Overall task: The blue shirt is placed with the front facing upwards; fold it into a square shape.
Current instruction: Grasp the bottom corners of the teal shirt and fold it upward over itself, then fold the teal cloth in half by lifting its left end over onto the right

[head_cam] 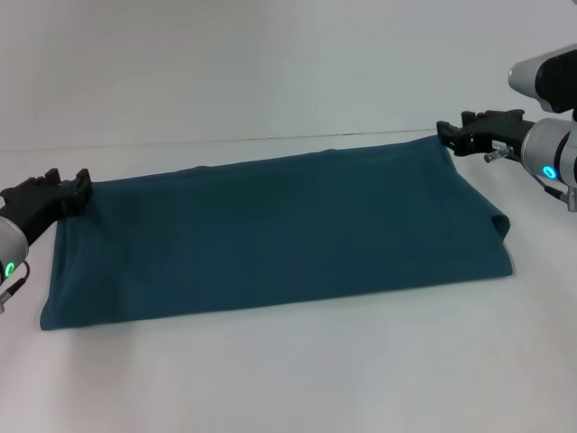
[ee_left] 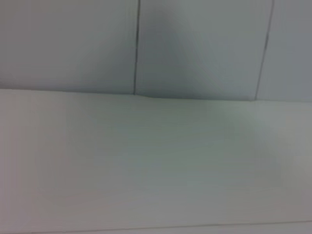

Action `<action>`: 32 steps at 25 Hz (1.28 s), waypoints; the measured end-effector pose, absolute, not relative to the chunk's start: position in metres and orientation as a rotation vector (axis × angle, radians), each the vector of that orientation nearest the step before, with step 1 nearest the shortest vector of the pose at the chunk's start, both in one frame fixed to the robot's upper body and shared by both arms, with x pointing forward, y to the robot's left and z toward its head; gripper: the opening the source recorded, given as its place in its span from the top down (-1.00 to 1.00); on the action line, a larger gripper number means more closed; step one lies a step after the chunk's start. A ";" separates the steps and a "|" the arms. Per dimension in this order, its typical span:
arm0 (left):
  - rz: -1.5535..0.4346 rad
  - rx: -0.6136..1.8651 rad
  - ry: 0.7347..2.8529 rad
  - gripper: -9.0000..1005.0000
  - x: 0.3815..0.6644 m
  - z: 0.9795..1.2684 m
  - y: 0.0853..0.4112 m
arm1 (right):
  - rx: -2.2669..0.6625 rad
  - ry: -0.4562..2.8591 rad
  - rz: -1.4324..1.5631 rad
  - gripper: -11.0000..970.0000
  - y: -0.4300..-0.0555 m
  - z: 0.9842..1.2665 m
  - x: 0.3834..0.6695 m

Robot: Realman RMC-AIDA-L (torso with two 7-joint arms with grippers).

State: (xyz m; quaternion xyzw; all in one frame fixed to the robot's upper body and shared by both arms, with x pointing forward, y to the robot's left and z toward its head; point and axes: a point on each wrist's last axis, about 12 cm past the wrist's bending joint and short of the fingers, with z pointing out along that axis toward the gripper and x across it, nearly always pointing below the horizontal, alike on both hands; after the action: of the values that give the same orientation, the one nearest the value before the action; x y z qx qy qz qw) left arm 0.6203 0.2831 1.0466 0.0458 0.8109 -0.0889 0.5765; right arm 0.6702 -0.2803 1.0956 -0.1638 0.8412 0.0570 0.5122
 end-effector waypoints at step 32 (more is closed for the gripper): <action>-0.562 0.155 1.678 -0.69 0.601 1.075 0.290 | -0.403 1.945 0.323 -0.91 -0.307 1.107 0.645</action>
State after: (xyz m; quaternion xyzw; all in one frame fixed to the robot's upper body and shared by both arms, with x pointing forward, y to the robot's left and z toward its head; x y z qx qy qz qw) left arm 0.6011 0.2900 1.0746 0.0679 0.7331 -0.2455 0.6306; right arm 0.6448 -0.3070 1.1070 -0.1692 0.8164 0.1355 0.5352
